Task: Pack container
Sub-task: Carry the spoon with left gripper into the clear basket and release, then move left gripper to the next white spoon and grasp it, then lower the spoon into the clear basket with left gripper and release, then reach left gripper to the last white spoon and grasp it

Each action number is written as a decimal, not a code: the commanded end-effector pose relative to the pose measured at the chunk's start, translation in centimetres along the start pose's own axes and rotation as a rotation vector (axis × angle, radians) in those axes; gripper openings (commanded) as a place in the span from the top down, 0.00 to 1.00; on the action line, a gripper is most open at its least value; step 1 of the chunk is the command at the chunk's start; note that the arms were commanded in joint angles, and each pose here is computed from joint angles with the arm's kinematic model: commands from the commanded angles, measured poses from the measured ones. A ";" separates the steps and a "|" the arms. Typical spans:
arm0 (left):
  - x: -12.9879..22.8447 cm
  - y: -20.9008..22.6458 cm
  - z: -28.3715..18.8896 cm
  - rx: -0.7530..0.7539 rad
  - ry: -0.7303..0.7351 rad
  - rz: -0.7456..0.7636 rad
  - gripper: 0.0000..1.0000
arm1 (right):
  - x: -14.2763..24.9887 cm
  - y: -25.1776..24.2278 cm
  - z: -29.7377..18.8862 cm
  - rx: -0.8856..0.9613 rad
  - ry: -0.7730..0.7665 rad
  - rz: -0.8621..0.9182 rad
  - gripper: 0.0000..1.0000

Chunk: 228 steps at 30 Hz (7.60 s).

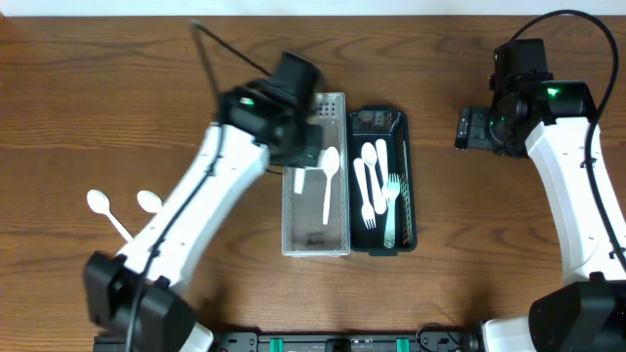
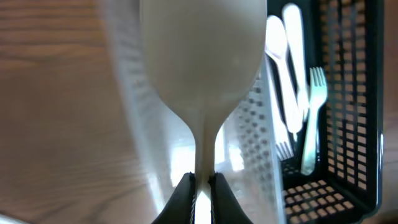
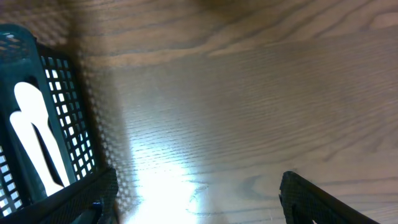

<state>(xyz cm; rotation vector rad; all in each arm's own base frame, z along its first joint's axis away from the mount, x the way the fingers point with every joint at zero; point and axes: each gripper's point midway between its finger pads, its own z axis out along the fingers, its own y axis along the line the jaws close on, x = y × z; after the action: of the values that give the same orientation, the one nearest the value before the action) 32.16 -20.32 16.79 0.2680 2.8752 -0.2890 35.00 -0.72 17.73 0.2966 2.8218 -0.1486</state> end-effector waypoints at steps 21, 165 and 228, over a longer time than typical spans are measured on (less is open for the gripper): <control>-0.7 5.2 -1.7 -0.218 -0.041 -0.121 0.02 | 0.2 -0.5 0.0 0.011 0.009 -0.006 0.13; 3.2 22.0 -11.1 -0.353 -0.269 -0.660 0.41 | 2.2 -1.0 -0.1 0.029 0.092 -0.041 0.13; 17.8 39.1 8.6 -0.308 0.241 -1.074 0.80 | 3.0 -1.2 -0.2 0.036 0.122 -0.046 0.13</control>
<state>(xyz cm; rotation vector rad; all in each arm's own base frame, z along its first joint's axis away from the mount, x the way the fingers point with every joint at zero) 26.73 18.61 -0.61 -1.3504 2.8504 -0.0010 31.94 -0.89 17.04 0.2597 2.9523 -0.1865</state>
